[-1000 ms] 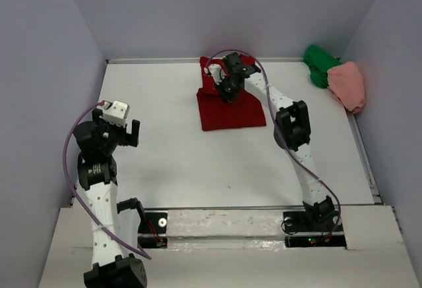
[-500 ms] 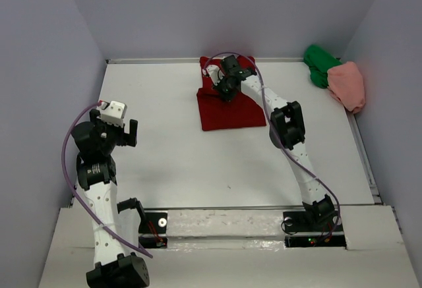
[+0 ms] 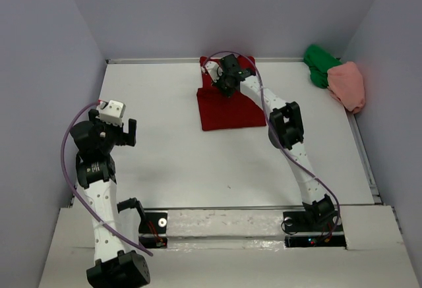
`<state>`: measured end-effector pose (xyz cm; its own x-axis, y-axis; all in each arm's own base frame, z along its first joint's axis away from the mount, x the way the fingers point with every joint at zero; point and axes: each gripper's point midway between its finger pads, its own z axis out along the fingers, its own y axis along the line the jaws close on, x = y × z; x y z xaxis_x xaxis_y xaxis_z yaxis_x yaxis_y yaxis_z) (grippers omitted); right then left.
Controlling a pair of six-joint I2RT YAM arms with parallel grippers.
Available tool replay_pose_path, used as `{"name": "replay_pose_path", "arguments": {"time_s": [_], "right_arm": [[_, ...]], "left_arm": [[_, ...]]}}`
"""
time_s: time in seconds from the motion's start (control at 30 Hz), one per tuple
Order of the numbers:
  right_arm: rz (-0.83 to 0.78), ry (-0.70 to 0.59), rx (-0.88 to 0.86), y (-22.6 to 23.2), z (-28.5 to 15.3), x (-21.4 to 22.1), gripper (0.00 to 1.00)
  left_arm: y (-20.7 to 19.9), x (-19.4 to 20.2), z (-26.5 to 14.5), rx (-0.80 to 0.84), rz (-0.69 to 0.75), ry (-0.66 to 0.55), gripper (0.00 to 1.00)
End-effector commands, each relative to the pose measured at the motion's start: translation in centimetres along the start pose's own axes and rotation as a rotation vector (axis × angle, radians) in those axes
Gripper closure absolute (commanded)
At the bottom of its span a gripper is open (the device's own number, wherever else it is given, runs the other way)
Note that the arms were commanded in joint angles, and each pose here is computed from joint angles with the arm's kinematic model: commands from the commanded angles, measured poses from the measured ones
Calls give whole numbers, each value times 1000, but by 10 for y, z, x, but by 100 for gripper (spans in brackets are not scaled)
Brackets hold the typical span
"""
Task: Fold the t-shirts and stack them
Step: Fold the folded rectangular tshirt in 1/3 of the way
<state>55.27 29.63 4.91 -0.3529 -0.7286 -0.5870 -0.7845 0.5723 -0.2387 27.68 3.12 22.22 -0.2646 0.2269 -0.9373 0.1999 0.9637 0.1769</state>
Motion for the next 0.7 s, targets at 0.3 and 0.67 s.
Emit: {"name": "replay_pose_path", "arguments": {"time_s": [0.3,0.67], "right_arm": [[-58,-68,189,-37,11,-24,100],[-73,-97,262,-46,-110,-44,100]], "left_arm": [[4,-10,1,-2,2,-41,1],[-12,-22,-10,57,73,-112,1]]}}
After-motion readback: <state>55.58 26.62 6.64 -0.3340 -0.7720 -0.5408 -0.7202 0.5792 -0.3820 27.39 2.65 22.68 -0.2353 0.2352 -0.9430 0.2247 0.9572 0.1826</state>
